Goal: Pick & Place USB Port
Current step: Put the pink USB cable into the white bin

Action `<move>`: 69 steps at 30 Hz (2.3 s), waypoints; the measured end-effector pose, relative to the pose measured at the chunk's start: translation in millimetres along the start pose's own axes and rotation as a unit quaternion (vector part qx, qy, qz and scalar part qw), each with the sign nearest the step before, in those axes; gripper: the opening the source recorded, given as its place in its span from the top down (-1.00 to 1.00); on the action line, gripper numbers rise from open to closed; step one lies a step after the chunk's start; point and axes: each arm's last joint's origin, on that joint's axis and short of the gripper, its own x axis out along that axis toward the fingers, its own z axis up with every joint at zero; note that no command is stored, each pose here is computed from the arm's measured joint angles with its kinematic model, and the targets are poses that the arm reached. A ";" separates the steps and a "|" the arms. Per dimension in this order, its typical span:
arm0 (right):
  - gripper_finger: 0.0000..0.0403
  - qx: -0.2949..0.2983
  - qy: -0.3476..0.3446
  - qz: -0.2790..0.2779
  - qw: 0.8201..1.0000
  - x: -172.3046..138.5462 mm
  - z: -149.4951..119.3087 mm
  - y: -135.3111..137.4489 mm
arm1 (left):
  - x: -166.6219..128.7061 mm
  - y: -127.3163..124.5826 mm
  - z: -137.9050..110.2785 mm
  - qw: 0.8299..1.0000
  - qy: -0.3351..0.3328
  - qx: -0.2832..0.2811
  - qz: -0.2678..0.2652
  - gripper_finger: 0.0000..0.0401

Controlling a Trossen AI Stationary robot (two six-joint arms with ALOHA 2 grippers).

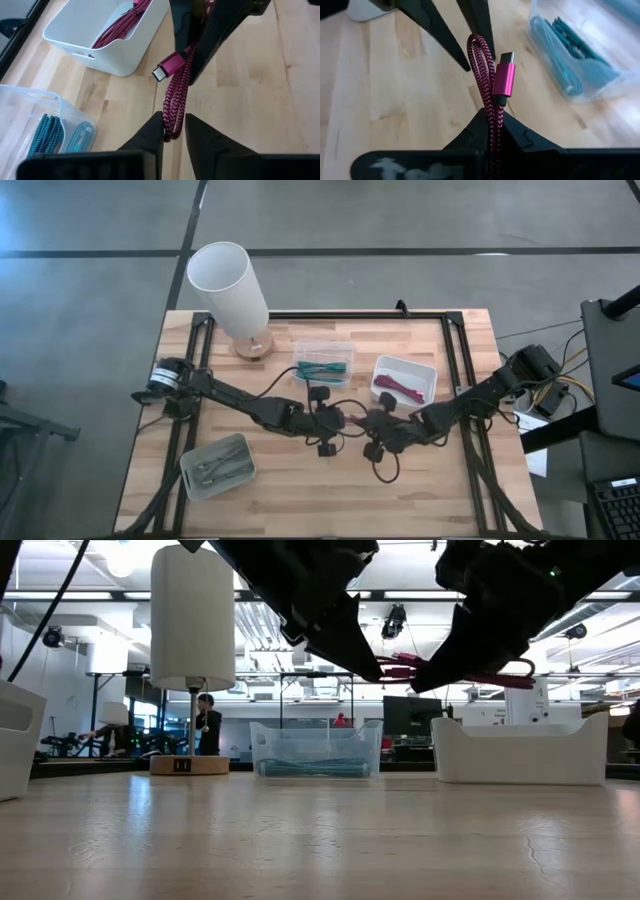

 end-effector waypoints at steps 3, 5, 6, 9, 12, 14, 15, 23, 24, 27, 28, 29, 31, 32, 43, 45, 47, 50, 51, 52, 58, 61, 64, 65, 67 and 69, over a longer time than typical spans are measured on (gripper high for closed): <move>0.91 0.019 0.014 -0.003 1.000 0.1 -3.3 -1.5 | 0.0 0.5 0.0 1.000 -0.001 -0.002 0.008 0.58; 0.91 0.030 0.032 -0.015 0.999 -1.0 -5.7 -3.7 | 0.1 0.5 0.0 1.000 -0.002 -0.003 0.009 0.55; 0.91 0.029 0.043 -0.022 0.998 -2.8 -5.9 -5.3 | 0.1 0.5 0.0 1.000 -0.002 -0.004 0.009 0.54; 0.91 0.020 0.071 -0.043 0.996 -13.3 -0.6 -11.1 | 0.2 0.5 0.0 1.000 -0.002 -0.004 0.009 0.52; 0.91 0.012 0.096 -0.070 0.993 -27.4 5.9 -20.6 | 0.2 0.4 0.2 1.000 -0.003 -0.004 0.009 0.52; 0.91 -0.003 0.095 -0.099 0.991 -38.5 11.2 -28.4 | 0.2 0.4 0.0 1.000 -0.002 -0.004 0.009 0.52; 0.91 -0.010 0.091 -0.114 0.989 -44.3 14.3 -32.4 | 0.2 0.4 0.2 1.000 -0.003 -0.004 0.009 0.52; 0.91 0.001 0.107 -0.204 0.973 -65.3 13.9 -78.5 | 0.3 0.5 0.1 1.000 -0.003 -0.012 0.009 0.52; 0.91 0.012 0.110 -0.212 0.971 -64.1 11.2 -83.9 | 0.3 0.5 0.1 1.000 -0.003 -0.013 0.009 0.52; 0.91 0.034 0.133 -0.235 0.962 -58.4 -0.7 -99.8 | 0.4 0.5 -0.1 1.000 -0.003 -0.014 0.009 0.52; 0.91 0.038 0.144 -0.241 0.959 -55.9 -5.4 -104.7 | 0.3 0.5 -0.1 1.000 -0.003 -0.014 0.009 0.52; 0.91 0.043 0.157 -0.245 0.956 -53.6 -9.8 -109.2 | 0.3 0.4 -0.1 1.000 -0.003 -0.014 0.009 0.52; 0.91 0.056 0.178 -0.249 0.951 -48.9 -16.6 -116.2 | 0.4 0.5 -0.1 1.000 -0.003 -0.014 0.009 0.52; 0.91 0.063 0.183 -0.249 0.949 -46.6 -18.7 -119.1 | 0.4 0.5 0.0 1.000 -0.003 -0.015 0.009 0.52; 0.91 0.049 0.167 -0.208 0.963 -21.5 -20.2 -137.7 | 0.5 0.9 0.0 1.000 -0.003 -0.016 0.009 0.52; 0.90 0.060 0.176 -0.186 0.965 -17.6 -24.4 -142.1 | 0.5 0.9 0.0 1.000 -0.003 -0.017 0.009 0.52; 0.89 0.072 0.180 -0.189 0.963 -15.1 -29.9 -147.5 | 0.5 0.9 0.0 1.000 -0.003 -0.019 0.009 0.52; 0.87 0.086 0.187 -0.209 0.956 -13.6 -38.8 -155.6 | 0.5 0.9 0.0 1.000 -0.003 -0.020 0.009 0.52; 0.87 0.090 0.186 -0.212 0.955 -12.9 -40.2 -157.2 | 0.5 0.9 0.0 1.000 -0.003 -0.020 0.009 0.53; 0.87 0.093 0.184 -0.213 0.955 -12.5 -40.7 -158.4 | 0.6 0.9 -0.1 1.000 -0.002 -0.020 0.009 0.53; 0.83 0.104 0.169 -0.214 0.957 -10.0 -40.3 -161.0 | 0.6 0.9 -0.1 1.000 -0.003 -0.020 0.009 0.53; 0.76 0.104 0.172 -0.213 0.956 -10.0 -41.2 -161.6 | 0.6 0.9 -0.1 1.000 -0.003 -0.020 0.009 0.53; 0.66 0.104 0.173 -0.212 0.956 -10.0 -41.6 -161.6 | 0.6 0.9 -0.1 1.000 -0.003 -0.020 0.009 0.53; 0.62 0.105 0.174 -0.209 0.957 -9.9 -41.7 -161.4 | 0.6 0.9 -0.1 1.000 -0.003 -0.020 0.009 0.53; 0.55 0.105 0.175 -0.206 0.957 -9.9 -41.7 -161.2 | 0.7 0.9 -0.2 1.000 -0.003 -0.020 0.009 0.53; 0.49 0.109 0.173 -0.205 0.957 -9.7 -41.2 -161.1 | 0.6 0.9 -0.1 1.000 -0.003 -0.020 0.009 0.53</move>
